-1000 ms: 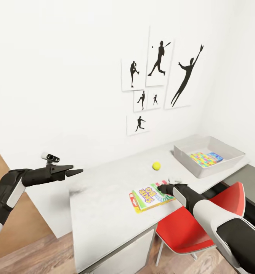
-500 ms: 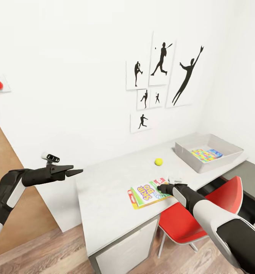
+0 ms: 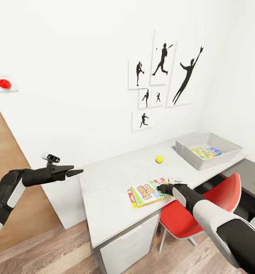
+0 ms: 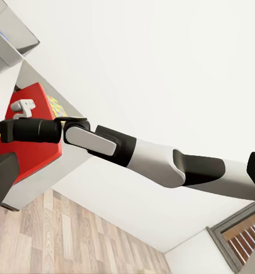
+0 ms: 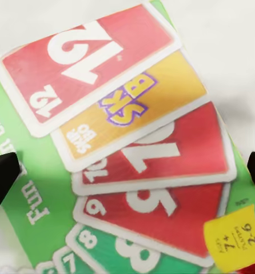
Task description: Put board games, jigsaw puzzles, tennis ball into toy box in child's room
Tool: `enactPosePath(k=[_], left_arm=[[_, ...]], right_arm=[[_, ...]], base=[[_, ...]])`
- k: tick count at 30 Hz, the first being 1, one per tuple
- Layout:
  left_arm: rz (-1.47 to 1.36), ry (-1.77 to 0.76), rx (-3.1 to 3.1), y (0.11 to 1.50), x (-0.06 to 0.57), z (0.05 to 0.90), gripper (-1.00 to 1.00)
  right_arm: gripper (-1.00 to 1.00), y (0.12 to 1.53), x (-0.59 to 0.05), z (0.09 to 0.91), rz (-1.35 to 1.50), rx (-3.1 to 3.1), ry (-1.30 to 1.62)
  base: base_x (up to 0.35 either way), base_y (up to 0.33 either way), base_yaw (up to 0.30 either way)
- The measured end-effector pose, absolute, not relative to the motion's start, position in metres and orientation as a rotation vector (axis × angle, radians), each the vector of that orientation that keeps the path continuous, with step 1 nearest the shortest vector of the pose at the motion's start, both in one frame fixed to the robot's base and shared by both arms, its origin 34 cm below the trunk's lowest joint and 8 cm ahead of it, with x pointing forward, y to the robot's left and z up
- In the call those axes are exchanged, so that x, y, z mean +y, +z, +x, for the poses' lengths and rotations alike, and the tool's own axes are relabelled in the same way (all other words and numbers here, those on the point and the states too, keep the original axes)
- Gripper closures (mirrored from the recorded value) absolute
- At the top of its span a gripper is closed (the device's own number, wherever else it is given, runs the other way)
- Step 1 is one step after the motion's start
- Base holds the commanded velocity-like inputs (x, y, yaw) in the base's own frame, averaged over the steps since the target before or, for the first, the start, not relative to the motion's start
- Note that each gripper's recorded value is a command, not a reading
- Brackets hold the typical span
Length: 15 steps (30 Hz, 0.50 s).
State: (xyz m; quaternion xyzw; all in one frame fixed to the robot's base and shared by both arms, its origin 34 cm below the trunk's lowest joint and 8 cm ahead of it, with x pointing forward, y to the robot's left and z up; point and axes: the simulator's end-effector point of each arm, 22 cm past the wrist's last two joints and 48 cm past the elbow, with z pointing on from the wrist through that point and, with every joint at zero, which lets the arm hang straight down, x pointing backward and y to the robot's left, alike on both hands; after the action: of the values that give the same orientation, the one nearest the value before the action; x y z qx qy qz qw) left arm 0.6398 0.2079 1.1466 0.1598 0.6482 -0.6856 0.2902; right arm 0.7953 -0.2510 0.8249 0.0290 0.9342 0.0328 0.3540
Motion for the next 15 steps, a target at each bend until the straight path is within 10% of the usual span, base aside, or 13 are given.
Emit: enactPosePath(k=[15], left_arm=[[0.291,-1.858,1.779,1.118,0.219,0.652,-1.00]], right_arm=[[-1.00,0.825,-0.250,0.795,0.071,2.416,0.083]], base=[[-0.033,0.013,0.000]])
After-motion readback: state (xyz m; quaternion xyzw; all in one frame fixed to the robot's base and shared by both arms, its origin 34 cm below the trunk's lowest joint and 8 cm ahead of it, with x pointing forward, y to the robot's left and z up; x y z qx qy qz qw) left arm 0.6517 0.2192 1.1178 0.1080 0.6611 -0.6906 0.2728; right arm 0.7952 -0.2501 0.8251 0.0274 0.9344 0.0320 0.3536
